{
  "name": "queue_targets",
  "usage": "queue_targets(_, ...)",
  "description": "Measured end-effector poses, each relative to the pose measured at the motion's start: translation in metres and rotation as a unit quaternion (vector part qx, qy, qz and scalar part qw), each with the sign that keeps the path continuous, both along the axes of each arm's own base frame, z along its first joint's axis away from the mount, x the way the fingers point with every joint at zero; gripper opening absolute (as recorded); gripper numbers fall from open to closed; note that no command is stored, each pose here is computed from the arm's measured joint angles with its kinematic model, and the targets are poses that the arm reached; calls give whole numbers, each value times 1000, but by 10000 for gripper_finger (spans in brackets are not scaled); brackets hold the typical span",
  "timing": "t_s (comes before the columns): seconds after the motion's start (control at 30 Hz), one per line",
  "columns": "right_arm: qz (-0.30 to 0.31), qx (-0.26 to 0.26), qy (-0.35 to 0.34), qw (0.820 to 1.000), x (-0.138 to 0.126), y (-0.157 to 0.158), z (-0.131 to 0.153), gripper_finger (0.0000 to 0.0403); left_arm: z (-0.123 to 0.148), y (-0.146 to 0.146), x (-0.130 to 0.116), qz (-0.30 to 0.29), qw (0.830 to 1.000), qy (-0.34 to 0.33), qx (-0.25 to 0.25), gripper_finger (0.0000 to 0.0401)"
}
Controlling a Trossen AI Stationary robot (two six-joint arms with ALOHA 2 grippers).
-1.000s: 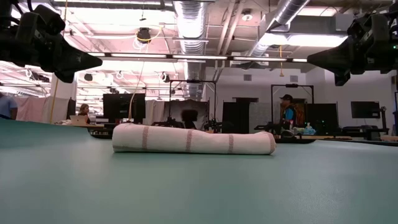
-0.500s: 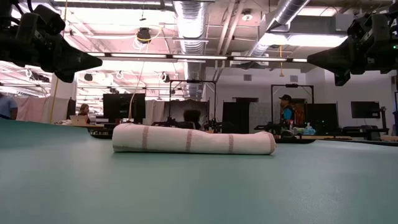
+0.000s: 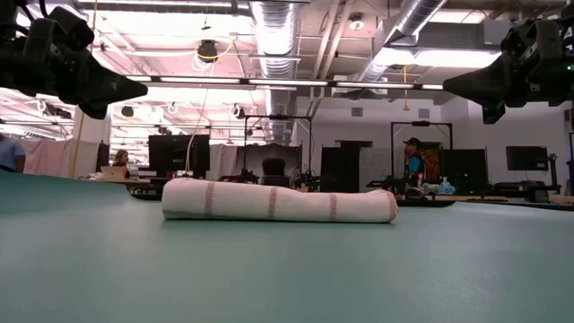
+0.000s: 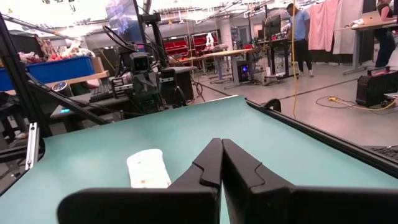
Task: Roll towel
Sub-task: Return to Home Position
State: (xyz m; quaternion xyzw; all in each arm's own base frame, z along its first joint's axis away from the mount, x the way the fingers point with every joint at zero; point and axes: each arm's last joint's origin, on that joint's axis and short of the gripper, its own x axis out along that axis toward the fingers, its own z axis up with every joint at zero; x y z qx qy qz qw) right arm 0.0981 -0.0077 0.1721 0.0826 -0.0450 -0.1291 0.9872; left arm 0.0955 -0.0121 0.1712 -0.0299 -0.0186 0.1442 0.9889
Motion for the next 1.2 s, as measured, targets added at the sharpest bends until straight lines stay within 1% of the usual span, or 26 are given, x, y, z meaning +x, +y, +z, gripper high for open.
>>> queue_targets(0.23,0,0,0,1000,0,0,0,31,0,0,0,0,1000,2,7,0)
queue_targets(1.2,0,0,0,1000,0,0,0,31,0,0,0,0,1000,2,7,0)
